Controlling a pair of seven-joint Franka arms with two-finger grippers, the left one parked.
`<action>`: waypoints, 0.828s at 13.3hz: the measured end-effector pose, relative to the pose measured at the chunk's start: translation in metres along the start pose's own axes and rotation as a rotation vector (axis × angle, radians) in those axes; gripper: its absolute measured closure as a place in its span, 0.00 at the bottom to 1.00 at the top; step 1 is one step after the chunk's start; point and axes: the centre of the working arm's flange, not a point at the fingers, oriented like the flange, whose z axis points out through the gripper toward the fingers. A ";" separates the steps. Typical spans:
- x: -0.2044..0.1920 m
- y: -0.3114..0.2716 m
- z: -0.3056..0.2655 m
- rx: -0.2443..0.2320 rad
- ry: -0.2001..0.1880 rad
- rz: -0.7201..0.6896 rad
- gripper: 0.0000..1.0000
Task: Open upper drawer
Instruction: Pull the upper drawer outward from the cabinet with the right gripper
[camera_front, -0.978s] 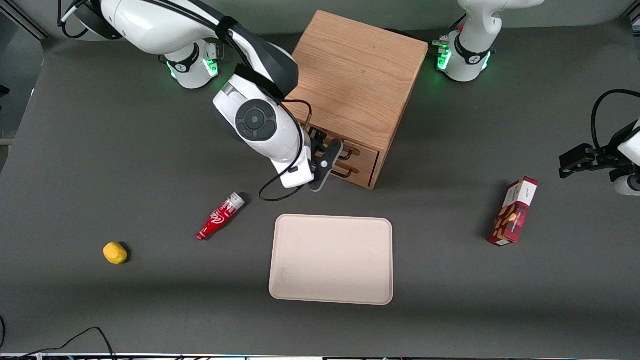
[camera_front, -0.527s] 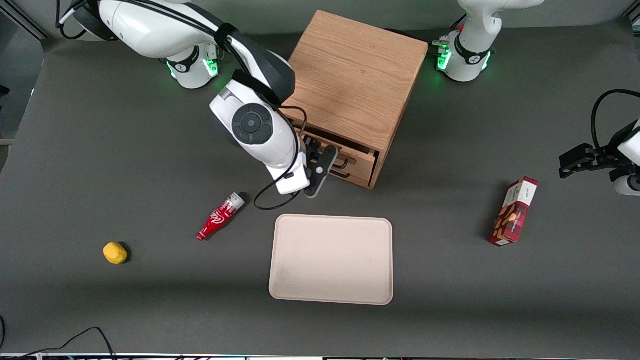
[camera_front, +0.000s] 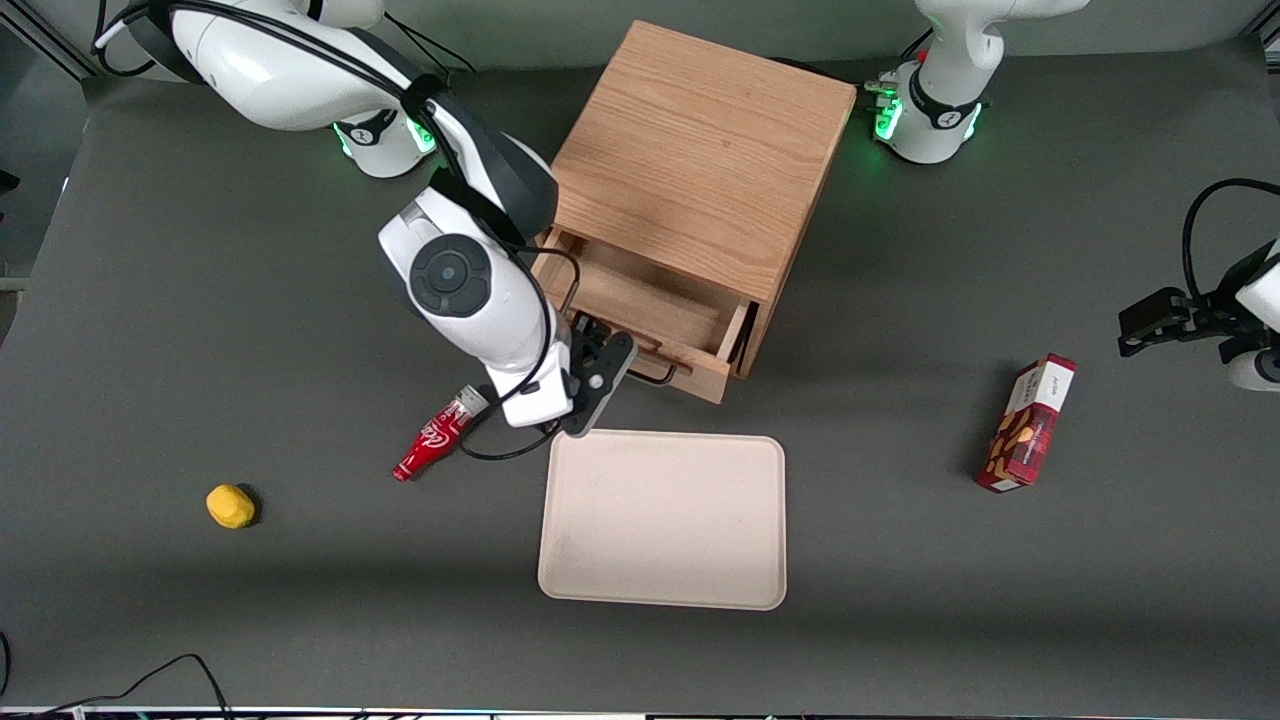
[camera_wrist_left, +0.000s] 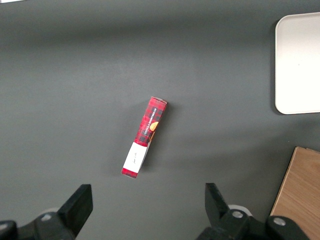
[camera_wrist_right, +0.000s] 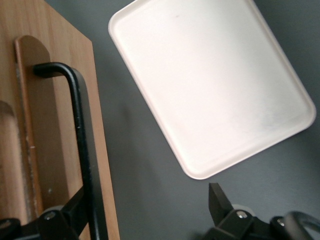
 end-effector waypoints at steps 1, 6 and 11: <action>-0.001 0.009 -0.002 -0.014 0.013 0.006 0.00; -0.011 0.048 -0.006 -0.063 0.036 0.021 0.00; -0.012 0.073 -0.010 -0.086 0.059 0.035 0.00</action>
